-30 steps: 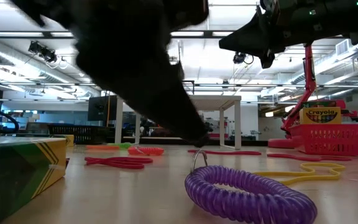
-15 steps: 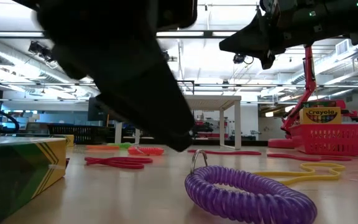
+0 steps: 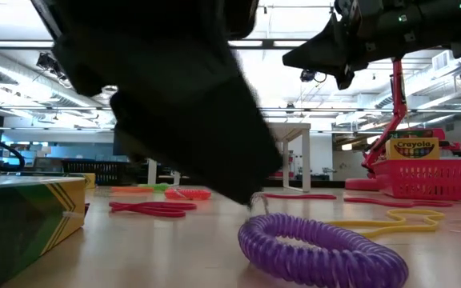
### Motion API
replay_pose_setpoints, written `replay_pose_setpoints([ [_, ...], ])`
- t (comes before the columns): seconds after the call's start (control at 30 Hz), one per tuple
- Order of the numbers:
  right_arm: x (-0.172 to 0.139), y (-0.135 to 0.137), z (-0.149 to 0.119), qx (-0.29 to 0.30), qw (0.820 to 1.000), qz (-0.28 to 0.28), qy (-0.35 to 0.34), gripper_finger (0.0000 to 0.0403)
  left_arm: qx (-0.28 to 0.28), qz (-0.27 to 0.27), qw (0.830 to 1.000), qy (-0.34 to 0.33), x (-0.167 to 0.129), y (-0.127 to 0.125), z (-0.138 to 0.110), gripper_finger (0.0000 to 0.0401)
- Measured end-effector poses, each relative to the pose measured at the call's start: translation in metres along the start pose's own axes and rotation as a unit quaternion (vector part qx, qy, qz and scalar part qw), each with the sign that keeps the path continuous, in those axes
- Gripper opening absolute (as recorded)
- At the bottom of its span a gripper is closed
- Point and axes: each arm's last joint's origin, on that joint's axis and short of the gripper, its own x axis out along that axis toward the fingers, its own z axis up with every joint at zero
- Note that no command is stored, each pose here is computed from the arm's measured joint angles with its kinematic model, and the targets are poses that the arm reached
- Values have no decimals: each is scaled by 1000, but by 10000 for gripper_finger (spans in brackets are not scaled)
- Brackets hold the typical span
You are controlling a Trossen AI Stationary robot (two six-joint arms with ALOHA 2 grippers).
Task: Pick & Place Office Desk Supplies
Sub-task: Put the bottom purple spring rubber band into the black bin
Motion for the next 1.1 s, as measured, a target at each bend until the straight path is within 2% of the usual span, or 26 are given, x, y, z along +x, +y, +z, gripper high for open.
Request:
replay_pose_setpoints([
  [0.27, 0, -1, -5, -14, 1000, -4, 24, 5, -16, 46, 999, 9, 6, 2, 0, 128],
  [0.53, 0, -1, -7, -17, 999, -5, 30, 5, -8, 54, 999, 4, 6, 3, 1, 60],
  [0.8, 0, -1, -8, -20, 999, -5, 35, 5, 31, 64, 997, -9, 7, 5, 4, 6],
  [0.9, 0, -1, -8, -21, 999, -6, 36, 5, 42, 62, 997, -6, 8, 7, 6, 17],
  [1.1, 0, -2, -8, -22, 999, -6, 38, 5, 59, 69, 996, -13, 9, 11, 10, 108],
])
